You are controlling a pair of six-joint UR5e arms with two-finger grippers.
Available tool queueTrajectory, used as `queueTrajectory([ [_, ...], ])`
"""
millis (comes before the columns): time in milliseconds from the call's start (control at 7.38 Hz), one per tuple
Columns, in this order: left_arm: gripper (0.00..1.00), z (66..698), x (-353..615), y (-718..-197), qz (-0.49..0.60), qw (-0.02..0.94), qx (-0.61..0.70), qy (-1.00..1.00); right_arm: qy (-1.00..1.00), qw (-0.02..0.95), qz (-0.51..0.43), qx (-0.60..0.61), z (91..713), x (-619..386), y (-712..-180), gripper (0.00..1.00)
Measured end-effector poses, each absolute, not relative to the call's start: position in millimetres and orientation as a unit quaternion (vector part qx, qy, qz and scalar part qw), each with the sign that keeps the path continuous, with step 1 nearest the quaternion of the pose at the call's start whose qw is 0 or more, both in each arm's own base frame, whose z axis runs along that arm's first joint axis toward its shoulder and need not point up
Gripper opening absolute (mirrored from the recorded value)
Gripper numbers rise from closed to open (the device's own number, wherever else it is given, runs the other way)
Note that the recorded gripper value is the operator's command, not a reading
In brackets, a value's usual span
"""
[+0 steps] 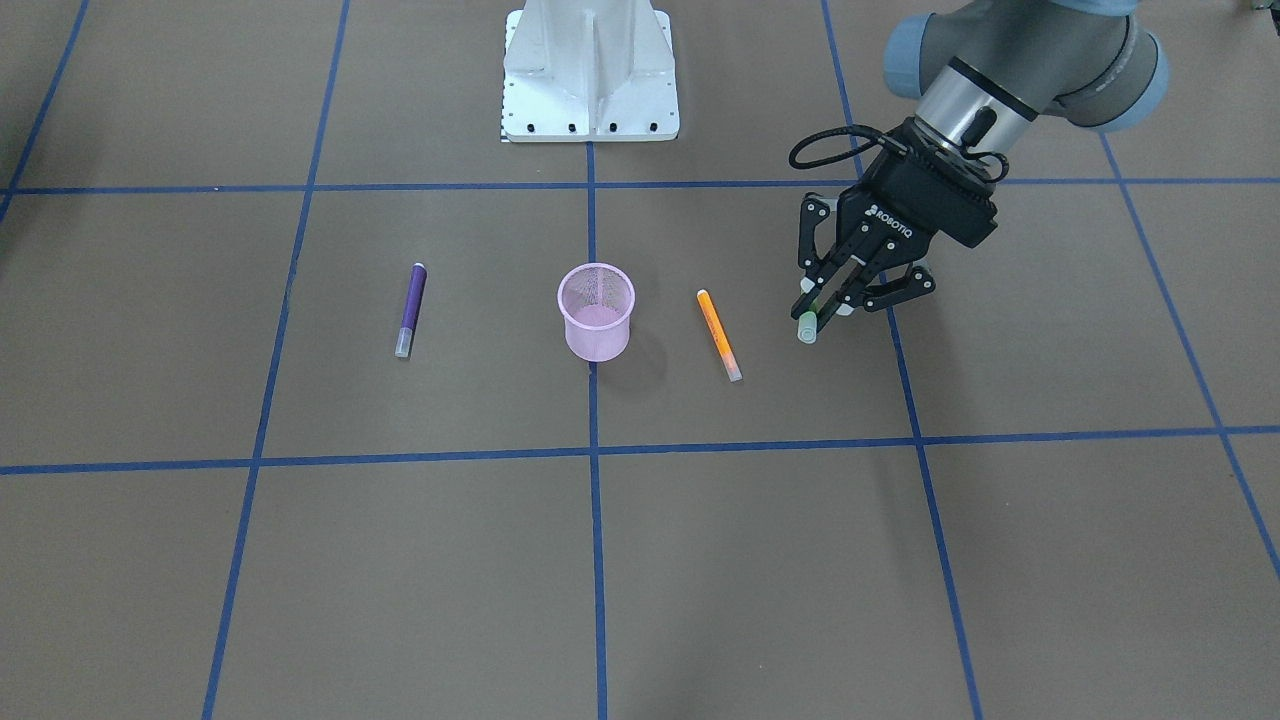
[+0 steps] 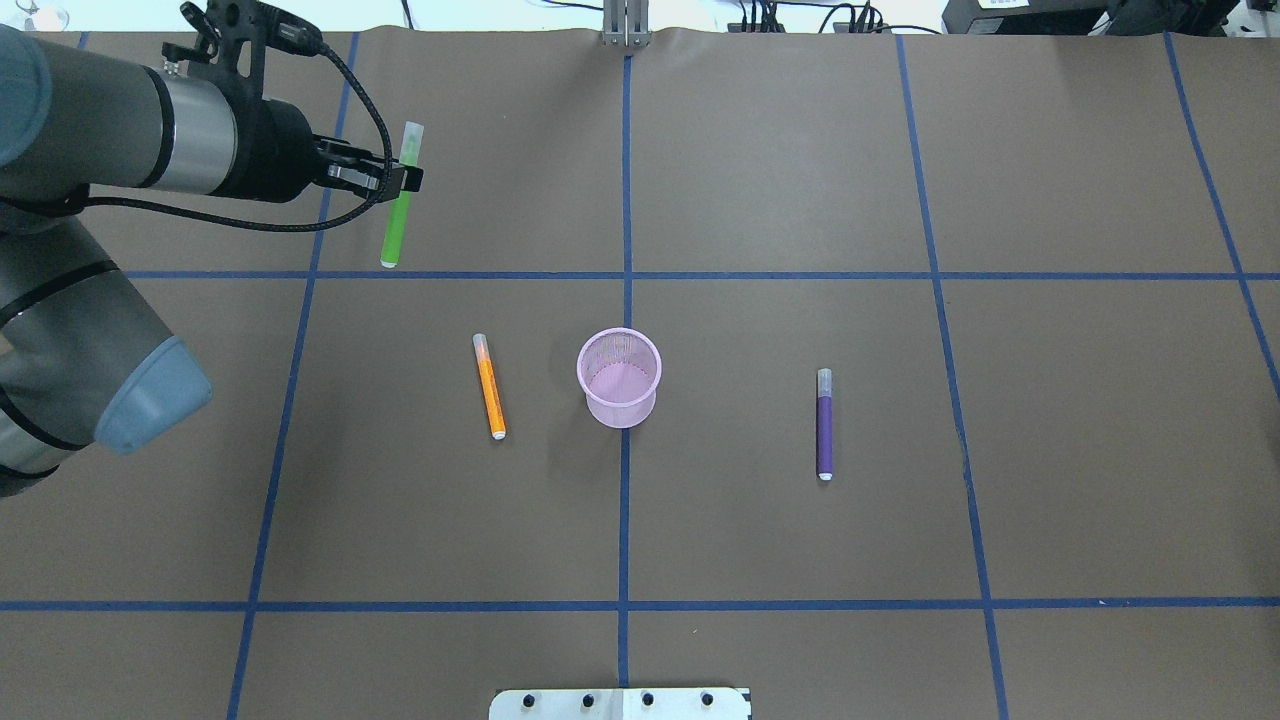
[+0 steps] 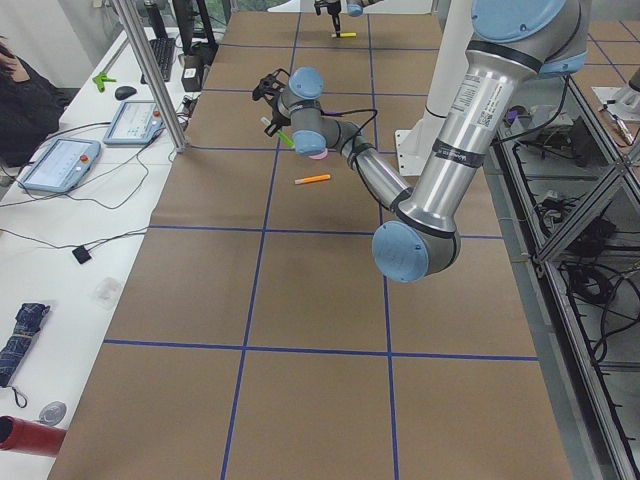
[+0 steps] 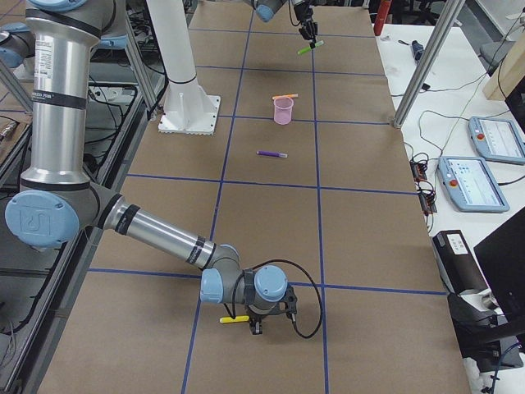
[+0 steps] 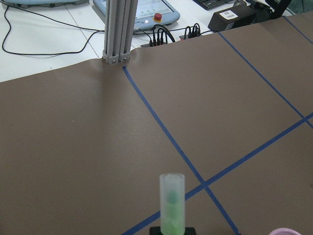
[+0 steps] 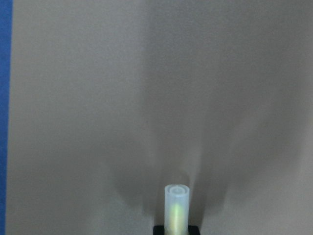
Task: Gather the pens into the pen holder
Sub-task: 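Carry the green marker over the pink cup with the left gripper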
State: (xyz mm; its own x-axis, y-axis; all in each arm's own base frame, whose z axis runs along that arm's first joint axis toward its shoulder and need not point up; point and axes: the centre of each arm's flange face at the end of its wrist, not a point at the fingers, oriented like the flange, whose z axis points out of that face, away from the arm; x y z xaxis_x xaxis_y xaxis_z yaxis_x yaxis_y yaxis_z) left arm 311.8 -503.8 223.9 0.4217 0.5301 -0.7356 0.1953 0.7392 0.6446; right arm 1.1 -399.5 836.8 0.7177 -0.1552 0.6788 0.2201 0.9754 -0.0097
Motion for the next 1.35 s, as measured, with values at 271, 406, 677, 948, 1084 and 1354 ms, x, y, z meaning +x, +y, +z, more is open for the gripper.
queueTrajectory([
  [271,0.0,209.6,315.6,-505.8,0.11,0.763,0.353,0.531,-0.367,0.924,-0.106,-0.029,821.0,-0.6,-408.5,0.0],
  [406,0.0,203.0,323.6,-502.2,0.107,0.756,0.366,0.532,-0.377,0.92,-0.109,-0.017,808.4,-2.2,-415.0,0.0],
  [677,0.0,193.5,361.1,-477.1,0.095,0.731,0.404,0.542,-0.4,0.909,-0.114,0.017,771.6,-2.6,-435.6,0.0],
  [948,0.0,190.3,385.8,-459.4,0.085,0.7,0.42,0.572,-0.407,0.905,-0.115,0.055,736.5,5.7,-456.4,0.0],
  [1084,0.0,191.6,399.3,-458.6,0.077,0.683,0.424,0.59,-0.407,0.903,-0.116,0.068,723.8,8.7,-465.4,0.0],
  [1354,0.0,197.2,443.3,-447.3,0.051,0.651,0.436,0.62,-0.407,0.902,-0.116,0.084,709.6,13.0,-477.0,0.0],
])
